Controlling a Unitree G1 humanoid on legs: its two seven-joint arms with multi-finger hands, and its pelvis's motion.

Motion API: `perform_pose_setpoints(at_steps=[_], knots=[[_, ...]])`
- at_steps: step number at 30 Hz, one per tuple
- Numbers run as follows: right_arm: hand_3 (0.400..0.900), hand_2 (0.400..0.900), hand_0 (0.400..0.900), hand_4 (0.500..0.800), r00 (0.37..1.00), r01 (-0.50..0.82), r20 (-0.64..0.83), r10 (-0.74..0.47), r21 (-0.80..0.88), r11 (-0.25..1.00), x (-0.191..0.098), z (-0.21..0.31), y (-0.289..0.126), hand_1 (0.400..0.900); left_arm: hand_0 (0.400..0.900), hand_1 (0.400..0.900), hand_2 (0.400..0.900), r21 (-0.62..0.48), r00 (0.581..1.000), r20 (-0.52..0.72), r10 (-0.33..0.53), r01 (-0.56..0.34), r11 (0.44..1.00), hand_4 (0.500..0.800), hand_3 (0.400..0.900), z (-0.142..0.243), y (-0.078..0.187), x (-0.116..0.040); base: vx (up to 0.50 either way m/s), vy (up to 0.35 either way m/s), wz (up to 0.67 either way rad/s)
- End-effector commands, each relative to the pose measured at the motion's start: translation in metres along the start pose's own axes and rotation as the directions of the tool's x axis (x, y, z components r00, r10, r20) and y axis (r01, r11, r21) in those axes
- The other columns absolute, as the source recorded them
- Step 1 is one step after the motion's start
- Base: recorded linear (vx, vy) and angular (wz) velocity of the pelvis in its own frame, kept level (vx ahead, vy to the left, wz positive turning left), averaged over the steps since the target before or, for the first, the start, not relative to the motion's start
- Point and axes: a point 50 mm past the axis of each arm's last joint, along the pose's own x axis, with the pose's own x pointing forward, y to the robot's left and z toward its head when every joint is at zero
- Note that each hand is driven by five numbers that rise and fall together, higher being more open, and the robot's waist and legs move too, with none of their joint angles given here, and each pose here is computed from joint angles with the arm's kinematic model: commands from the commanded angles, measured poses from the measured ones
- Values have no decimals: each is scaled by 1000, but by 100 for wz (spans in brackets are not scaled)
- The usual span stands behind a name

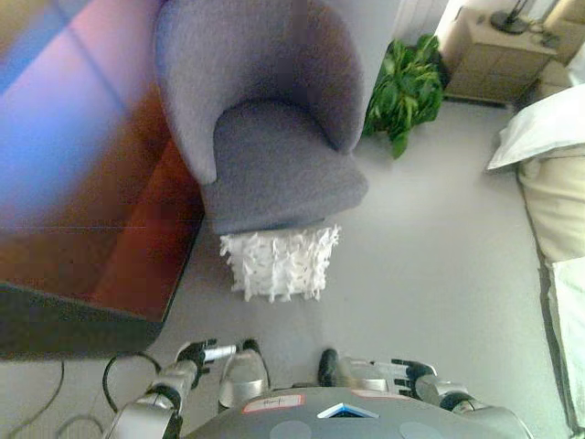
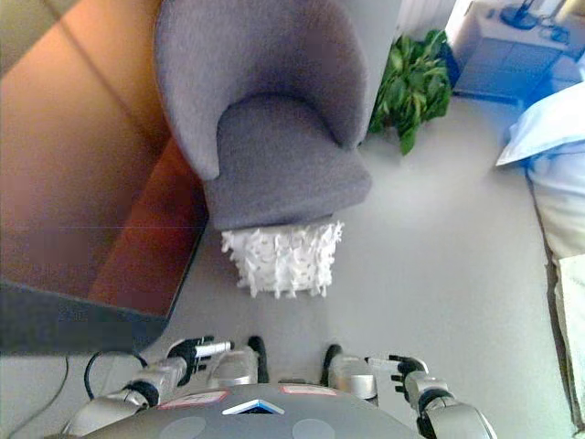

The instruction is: Pick up the pillow and put it on the sofa.

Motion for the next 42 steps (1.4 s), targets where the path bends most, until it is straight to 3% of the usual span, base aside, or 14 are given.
perform_pose_setpoints(at_steps=[1, 6, 14, 26, 34, 38, 42], knots=[[900, 900, 900, 800, 996, 60, -74, -57, 42, 997, -1, -25, -23, 900, 900, 900, 900, -18, 997, -71, 15, -16, 1000, 800, 900, -27, 4, -3, 446, 134, -26], [900, 900, 900, 800, 998, 51, -51, -49, 50, 997, -2, -32, -25, 900, 900, 900, 900, -54, 990, -135, 38, -46, 997, 800, 900, -52, 5, -7, 443, 194, -28], [900, 900, 900, 800, 997, 20, 69, -24, 49, 999, -1, -7, -20, 900, 900, 900, 900, -23, 994, -64, 91, -92, 995, 800, 900, -27, 27, -5, 396, 194, -8], [900, 900, 900, 800, 979, 76, 197, -54, -109, 991, -4, 26, -29, 900, 900, 900, 900, 41, 996, -33, 86, -85, 996, 800, 900, -21, 32, -6, 290, 185, -15], [900, 900, 900, 800, 949, 137, 306, -74, -190, 972, -10, 65, -29, 900, 900, 900, 900, -6, 991, 55, 121, -120, 993, 800, 900, 16, 46, -6, 107, -322, 21], [900, 900, 900, 800, 931, 150, 362, -34, -295, 944, -16, 92, -19, 900, 900, 900, 900, -58, 979, 65, 193, -190, 980, 800, 900, 14, 62, -9, 180, -654, 15], [900, 900, 900, 800, 903, 275, 420, -95, -392, 878, -19, 99, -21, 900, 900, 900, 900, -117, 973, 74, 218, -208, 971, 800, 900, 8, 63, -10, 229, -376, 65]])
